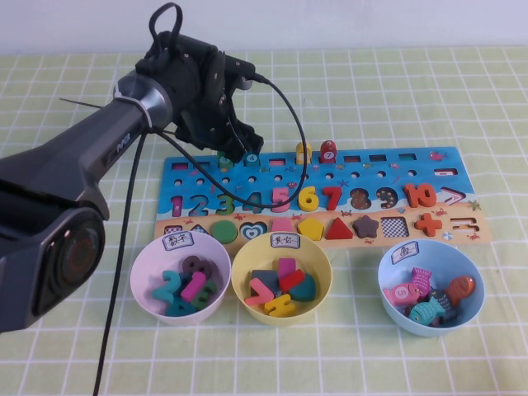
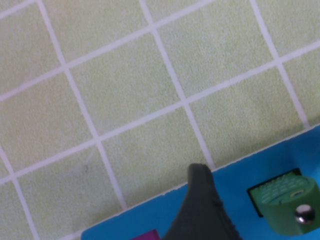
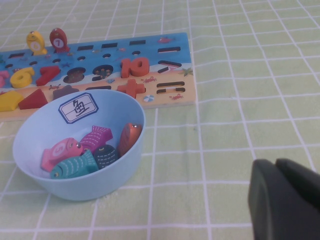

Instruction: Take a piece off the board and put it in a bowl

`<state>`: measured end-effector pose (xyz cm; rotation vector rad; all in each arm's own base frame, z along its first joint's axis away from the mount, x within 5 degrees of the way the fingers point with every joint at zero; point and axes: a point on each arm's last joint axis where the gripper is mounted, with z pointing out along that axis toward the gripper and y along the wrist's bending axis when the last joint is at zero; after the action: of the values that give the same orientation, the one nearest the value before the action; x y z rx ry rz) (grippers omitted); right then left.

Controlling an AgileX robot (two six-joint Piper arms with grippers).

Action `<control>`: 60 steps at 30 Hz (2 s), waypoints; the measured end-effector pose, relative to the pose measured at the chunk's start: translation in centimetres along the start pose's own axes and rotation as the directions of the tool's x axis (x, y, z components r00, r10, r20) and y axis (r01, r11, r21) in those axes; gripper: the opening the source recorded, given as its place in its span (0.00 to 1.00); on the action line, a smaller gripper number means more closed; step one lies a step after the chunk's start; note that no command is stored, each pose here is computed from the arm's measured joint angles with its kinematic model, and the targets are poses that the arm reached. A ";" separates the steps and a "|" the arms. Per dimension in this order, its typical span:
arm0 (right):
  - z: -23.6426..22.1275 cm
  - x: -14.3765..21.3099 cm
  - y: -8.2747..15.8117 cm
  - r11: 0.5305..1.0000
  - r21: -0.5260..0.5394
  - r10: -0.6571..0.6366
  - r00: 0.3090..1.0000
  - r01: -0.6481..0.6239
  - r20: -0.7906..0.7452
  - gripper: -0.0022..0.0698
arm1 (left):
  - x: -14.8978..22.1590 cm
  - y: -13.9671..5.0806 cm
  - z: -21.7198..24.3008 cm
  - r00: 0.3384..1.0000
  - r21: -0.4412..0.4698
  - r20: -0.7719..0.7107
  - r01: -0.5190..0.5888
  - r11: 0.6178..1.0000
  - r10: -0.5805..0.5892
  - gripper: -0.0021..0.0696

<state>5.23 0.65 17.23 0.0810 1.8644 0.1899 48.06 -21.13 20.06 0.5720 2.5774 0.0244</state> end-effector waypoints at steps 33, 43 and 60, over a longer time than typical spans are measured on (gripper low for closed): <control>0.0 0.0 0.0 1.000 0.000 0.000 1.000 0.000 0.000 0.00 | -1.1 0.3 -2.1 1.000 -0.010 0.007 0.008 1.000 -0.008 0.33; 0.0 0.0 0.0 1.000 0.000 0.000 1.000 0.000 0.000 0.00 | -1.6 0.7 -5.8 0.999 -0.005 -0.028 -0.025 1.000 0.025 0.33; 0.0 0.0 0.0 1.000 0.000 0.000 1.000 0.000 0.000 0.00 | 2.0 -10.0 -14.4 0.907 0.230 0.005 -0.410 0.882 0.421 0.33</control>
<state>5.23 0.65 17.23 0.0810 1.8644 0.1899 35.79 -28.15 30.55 1.2176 2.4650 -0.1146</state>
